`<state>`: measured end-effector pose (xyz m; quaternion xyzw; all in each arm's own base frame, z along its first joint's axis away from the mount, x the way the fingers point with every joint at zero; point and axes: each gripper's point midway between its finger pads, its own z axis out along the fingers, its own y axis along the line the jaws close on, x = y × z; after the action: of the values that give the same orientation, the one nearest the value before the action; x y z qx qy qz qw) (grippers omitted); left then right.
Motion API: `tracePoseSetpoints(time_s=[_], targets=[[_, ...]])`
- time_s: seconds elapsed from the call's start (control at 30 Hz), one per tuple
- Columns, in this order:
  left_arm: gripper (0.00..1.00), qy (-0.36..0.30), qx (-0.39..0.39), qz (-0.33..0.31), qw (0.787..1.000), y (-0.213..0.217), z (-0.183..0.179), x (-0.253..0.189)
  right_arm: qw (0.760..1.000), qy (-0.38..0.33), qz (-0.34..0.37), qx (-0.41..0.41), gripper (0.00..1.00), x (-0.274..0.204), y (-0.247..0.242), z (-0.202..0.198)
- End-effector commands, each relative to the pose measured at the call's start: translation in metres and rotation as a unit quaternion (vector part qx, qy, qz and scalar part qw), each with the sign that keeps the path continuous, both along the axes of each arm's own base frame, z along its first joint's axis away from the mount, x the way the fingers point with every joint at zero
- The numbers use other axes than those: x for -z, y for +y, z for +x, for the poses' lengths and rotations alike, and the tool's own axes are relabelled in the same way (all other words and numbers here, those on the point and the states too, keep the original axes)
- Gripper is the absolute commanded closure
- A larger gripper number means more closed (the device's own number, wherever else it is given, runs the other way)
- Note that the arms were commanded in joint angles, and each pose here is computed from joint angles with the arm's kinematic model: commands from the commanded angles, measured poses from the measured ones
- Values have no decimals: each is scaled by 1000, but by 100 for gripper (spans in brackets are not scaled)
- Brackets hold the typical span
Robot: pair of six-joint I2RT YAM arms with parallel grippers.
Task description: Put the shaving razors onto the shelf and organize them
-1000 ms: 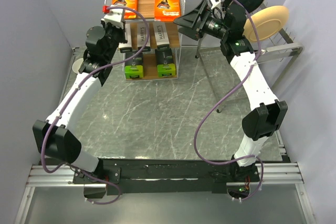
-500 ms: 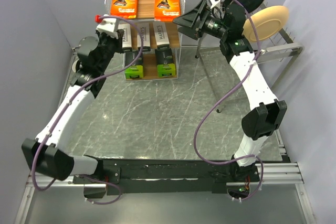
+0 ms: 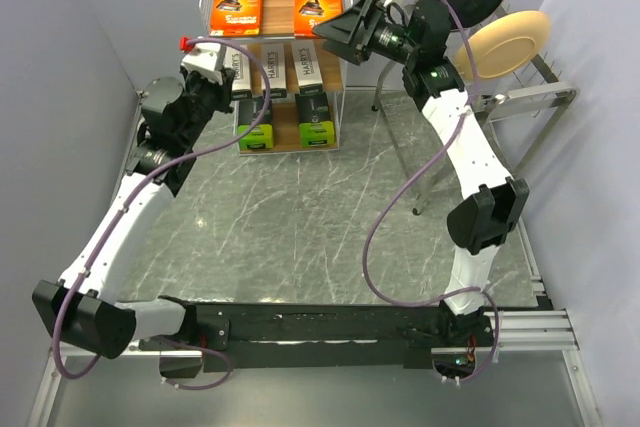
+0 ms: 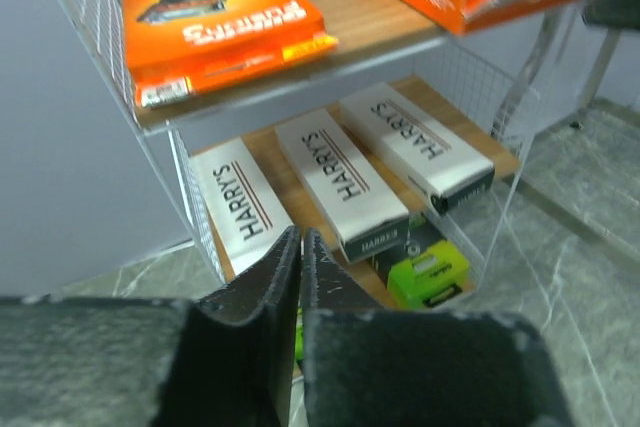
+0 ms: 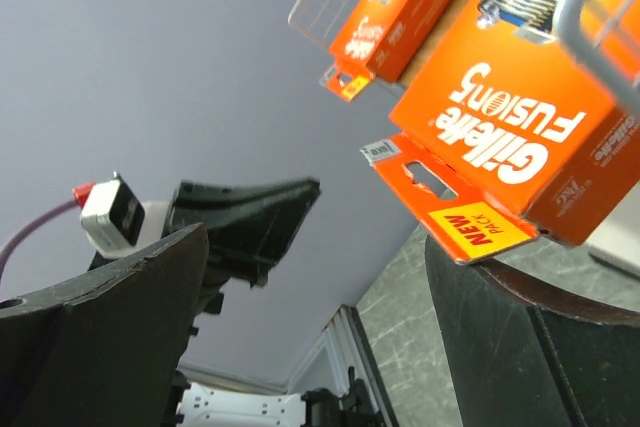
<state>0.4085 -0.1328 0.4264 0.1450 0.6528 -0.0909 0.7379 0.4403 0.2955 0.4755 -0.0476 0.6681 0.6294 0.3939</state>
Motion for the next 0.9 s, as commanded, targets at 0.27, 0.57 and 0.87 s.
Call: tracePoseSetpoints(time_s=[0.27,0.57,0.87], targets=[[96,3,14,36,999,5,-26,3,997,-76,14,22,4,-35,-4,12],[31,28,28,52,998,10,-57,30,986,-153,-25,-58,0,-34,-9,-53],[1,88,-169,-39,981,92,-76,99,946,2,-294,134,0,150,-74,-41]])
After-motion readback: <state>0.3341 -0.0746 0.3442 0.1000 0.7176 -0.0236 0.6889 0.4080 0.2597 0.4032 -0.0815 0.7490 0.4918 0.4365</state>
